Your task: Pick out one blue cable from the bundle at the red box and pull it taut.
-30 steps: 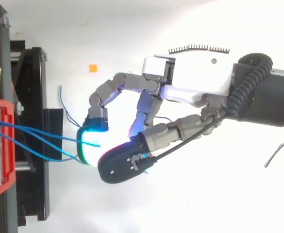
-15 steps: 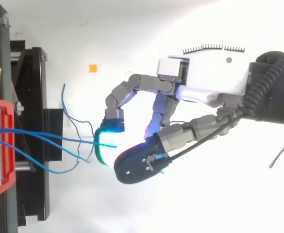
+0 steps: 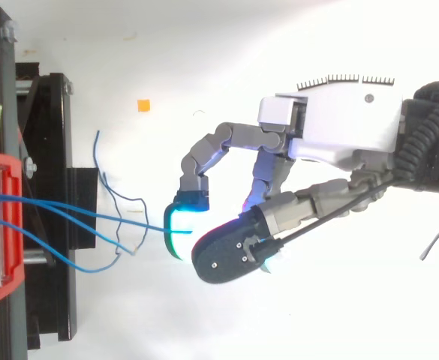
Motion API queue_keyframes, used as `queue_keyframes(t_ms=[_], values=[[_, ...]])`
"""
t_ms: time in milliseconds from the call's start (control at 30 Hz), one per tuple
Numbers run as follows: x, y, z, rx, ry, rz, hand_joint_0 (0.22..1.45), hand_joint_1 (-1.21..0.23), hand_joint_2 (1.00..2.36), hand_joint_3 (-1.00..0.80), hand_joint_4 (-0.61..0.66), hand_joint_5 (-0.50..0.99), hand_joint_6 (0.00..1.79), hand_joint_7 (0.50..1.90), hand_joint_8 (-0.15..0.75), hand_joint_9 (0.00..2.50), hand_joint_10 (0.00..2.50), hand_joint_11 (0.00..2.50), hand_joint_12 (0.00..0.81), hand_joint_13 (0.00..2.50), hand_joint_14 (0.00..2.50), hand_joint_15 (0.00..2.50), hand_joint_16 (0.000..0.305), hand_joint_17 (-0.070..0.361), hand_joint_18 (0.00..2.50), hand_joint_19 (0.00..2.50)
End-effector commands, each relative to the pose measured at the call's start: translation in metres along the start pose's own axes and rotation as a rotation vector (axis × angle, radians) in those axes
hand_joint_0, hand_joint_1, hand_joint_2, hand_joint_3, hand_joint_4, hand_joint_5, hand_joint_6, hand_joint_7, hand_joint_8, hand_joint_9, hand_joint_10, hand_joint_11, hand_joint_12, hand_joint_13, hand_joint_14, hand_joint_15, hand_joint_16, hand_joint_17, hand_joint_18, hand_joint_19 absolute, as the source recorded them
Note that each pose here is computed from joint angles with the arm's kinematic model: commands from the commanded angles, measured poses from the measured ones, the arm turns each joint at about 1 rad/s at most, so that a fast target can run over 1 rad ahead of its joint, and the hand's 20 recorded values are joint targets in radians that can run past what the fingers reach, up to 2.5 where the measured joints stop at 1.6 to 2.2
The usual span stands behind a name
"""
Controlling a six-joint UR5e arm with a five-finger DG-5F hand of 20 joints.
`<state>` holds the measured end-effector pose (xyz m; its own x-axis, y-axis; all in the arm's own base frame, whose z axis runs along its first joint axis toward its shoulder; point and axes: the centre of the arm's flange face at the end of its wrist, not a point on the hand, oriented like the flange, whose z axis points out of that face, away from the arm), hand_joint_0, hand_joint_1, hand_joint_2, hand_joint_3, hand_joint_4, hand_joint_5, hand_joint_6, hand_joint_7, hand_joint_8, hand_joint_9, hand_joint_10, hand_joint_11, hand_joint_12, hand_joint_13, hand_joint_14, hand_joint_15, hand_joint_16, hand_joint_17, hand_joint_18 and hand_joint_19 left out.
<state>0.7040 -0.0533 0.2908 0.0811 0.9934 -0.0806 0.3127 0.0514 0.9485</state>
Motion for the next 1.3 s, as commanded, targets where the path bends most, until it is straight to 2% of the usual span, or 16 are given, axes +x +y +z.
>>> queue_keyframes(t_ms=[0, 200, 233, 400, 567, 767, 933, 1100, 1133, 1167, 1200, 1267], values=[[-0.0003, 0.0002, 0.0, -0.001, 0.0, -0.001, 0.51, -0.52, 1.0, -0.5, 0.05, -0.09, 0.85, 0.87, 0.28, 1.41, 0.03, 0.84, 0.384, 1.19, 0.02, 0.68, 0.054, 0.121, 1.05, 0.69], [-0.0003, 0.0002, 0.0, -0.001, 0.0, -0.001, 0.58, -0.46, 1.0, -0.48, 0.03, -0.09, 0.85, 0.89, 0.263, 1.41, 0.03, 0.84, 0.363, 1.19, 0.02, 0.69, 0.049, 0.111, 1.02, 0.73], [0.0008, 0.0003, -0.0001, -0.001, 0.001, -0.002, 0.59, -0.48, 1.01, -0.41, 0.03, -0.08, 0.85, 0.91, 0.264, 1.42, 0.03, 0.84, 0.363, 1.19, 0.02, 0.7, 0.049, 0.11, 1.01, 0.72], [-0.0014, 0.0001, 0.0, -0.001, -0.002, 0.002, 0.58, -0.59, 1.02, -0.27, 0.02, -0.08, 0.86, 0.94, 0.275, 1.42, 0.03, 0.85, 0.373, 1.19, 0.02, 0.69, 0.051, 0.115, 1.03, 0.7], [-0.0012, 0.0015, 0.0013, -0.014, -0.003, 0.004, 0.58, -0.66, 1.01, -0.23, 0.03, -0.08, 0.88, 0.93, 0.291, 1.41, 0.03, 0.83, 0.394, 1.2, 0.02, 0.68, 0.055, 0.124, 1.06, 0.68], [-0.0008, 0.0037, 0.0035, -0.036, -0.005, 0.01, 0.58, -0.71, 1.01, -0.23, 0.04, -0.09, 0.9, 0.91, 0.292, 1.39, 0.03, 0.84, 0.393, 1.2, 0.02, 0.67, 0.056, 0.126, 1.06, 0.67], [-0.0008, 0.004, 0.0038, -0.039, -0.005, 0.01, 0.59, -0.74, 1.01, -0.28, 0.06, -0.1, 0.9, 0.89, 0.279, 1.37, 0.03, 0.86, 0.376, 1.17, 0.02, 0.69, 0.053, 0.119, 1.03, 0.68], [-0.0017, 0.0046, 0.0044, -0.045, -0.006, 0.012, 0.62, -0.76, 1.01, -0.37, 0.06, -0.1, 0.9, 0.97, 0.272, 1.35, 0.03, 0.89, 0.365, 1.15, 0.03, 0.69, 0.049, 0.11, 0.99, 0.69], [-0.0017, 0.0046, 0.0044, -0.045, -0.006, 0.012, 0.65, -0.75, 1.01, -0.38, 0.05, -0.11, 0.91, 1.04, 0.282, 1.34, 0.03, 0.9, 0.366, 1.14, 0.03, 0.69, 0.049, 0.11, 0.99, 0.68], [-0.0014, 0.0036, 0.0049, -0.044, -0.005, 0.01, 0.66, -0.75, 1.01, -0.39, 0.05, -0.11, 0.92, 1.04, 0.282, 1.32, 0.03, 0.9, 0.368, 1.13, 0.03, 0.69, 0.049, 0.109, 0.99, 0.68], [-0.0014, 0.0036, 0.0049, -0.044, -0.005, 0.01, 0.68, -0.76, 1.01, -0.4, -0.02, -0.11, 0.95, 0.92, 0.284, 1.32, 0.03, 0.9, 0.366, 1.12, 0.03, 0.67, 0.049, 0.11, 0.99, 0.67], [-0.0014, 0.003, 0.0049, -0.044, -0.005, 0.009, 0.71, -0.79, 1.01, -0.41, -0.08, -0.11, 0.95, 0.97, 0.282, 1.31, 0.03, 0.91, 0.359, 1.12, 0.03, 0.68, 0.048, 0.108, 0.99, 0.66]])
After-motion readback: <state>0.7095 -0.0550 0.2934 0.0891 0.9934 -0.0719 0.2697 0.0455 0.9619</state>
